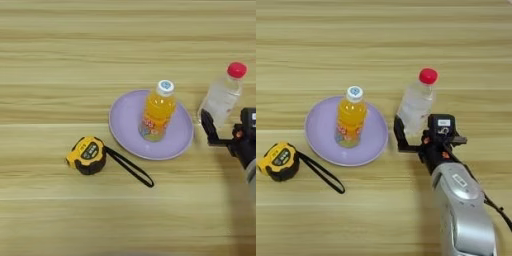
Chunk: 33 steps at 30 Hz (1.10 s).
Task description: Move the objects on the table
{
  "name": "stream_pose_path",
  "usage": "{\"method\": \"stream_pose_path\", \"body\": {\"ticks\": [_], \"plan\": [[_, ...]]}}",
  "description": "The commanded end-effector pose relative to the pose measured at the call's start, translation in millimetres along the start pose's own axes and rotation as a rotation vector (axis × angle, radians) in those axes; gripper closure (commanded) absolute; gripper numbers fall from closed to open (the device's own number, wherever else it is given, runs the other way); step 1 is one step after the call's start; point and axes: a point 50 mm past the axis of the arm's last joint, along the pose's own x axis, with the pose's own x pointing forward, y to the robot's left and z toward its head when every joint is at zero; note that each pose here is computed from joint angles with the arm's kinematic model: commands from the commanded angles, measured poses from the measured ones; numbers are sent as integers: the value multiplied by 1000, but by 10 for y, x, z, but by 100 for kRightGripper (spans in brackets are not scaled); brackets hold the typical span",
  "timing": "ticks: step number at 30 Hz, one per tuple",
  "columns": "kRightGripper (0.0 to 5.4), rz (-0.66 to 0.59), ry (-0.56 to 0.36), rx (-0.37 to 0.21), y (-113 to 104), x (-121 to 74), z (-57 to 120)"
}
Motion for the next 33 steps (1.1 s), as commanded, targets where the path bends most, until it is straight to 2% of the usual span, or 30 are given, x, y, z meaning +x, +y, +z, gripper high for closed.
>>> {"method": "stream_pose_path", "body": {"ticks": [1,14,33], "plan": [[6,12,-121,-50,-14,132,292],[6,24,-151,-77,-6,394,436],[6,-25,-122,-52,-110,632,402]]}}
